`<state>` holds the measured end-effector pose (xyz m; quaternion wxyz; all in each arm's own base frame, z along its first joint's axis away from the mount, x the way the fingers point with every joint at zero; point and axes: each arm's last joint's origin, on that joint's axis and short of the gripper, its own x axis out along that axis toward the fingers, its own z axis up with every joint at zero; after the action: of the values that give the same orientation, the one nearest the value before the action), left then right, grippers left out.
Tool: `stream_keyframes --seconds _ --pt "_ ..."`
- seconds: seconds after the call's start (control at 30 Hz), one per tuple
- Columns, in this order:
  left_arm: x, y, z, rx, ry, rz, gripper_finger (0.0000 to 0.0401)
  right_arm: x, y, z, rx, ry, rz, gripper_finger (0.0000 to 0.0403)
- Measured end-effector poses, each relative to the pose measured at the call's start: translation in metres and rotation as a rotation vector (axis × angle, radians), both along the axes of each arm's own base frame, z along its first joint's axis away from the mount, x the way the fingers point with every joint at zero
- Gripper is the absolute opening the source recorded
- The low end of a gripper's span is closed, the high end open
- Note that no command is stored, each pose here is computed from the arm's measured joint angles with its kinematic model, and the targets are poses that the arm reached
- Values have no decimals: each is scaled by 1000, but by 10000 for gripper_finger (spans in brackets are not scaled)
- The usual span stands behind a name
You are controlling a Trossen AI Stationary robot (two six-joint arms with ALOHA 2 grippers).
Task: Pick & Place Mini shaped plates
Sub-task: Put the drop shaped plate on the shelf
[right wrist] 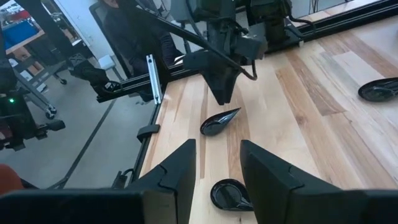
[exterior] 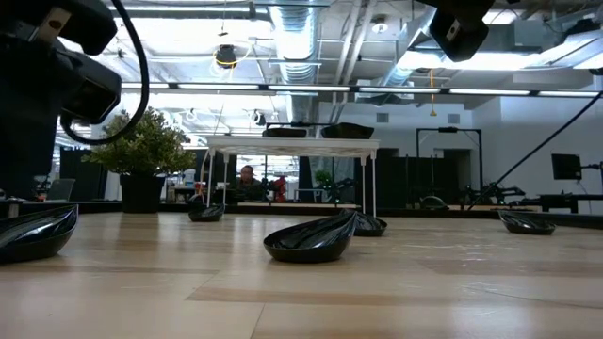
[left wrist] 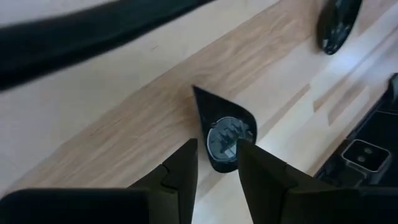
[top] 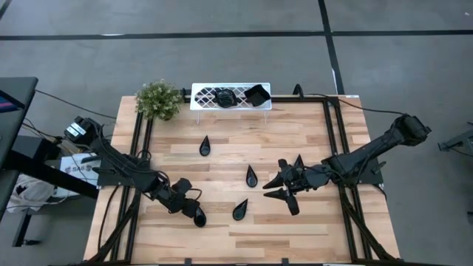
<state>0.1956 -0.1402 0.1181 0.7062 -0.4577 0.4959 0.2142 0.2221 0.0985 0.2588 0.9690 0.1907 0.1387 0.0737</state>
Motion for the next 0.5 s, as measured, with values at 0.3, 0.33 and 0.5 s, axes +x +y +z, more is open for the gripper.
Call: stream_keyframes --seconds 0.3,0.33,0.5 --pt "3 -2 -10 9 15 12 112 0 0 0 8 1 -3 120" --pt "3 -2 -11 12 14 13 112 0 0 0 10 1 -3 120" --pt "5 -3 -15 12 4 16 112 0 0 0 21 5 -6 120"
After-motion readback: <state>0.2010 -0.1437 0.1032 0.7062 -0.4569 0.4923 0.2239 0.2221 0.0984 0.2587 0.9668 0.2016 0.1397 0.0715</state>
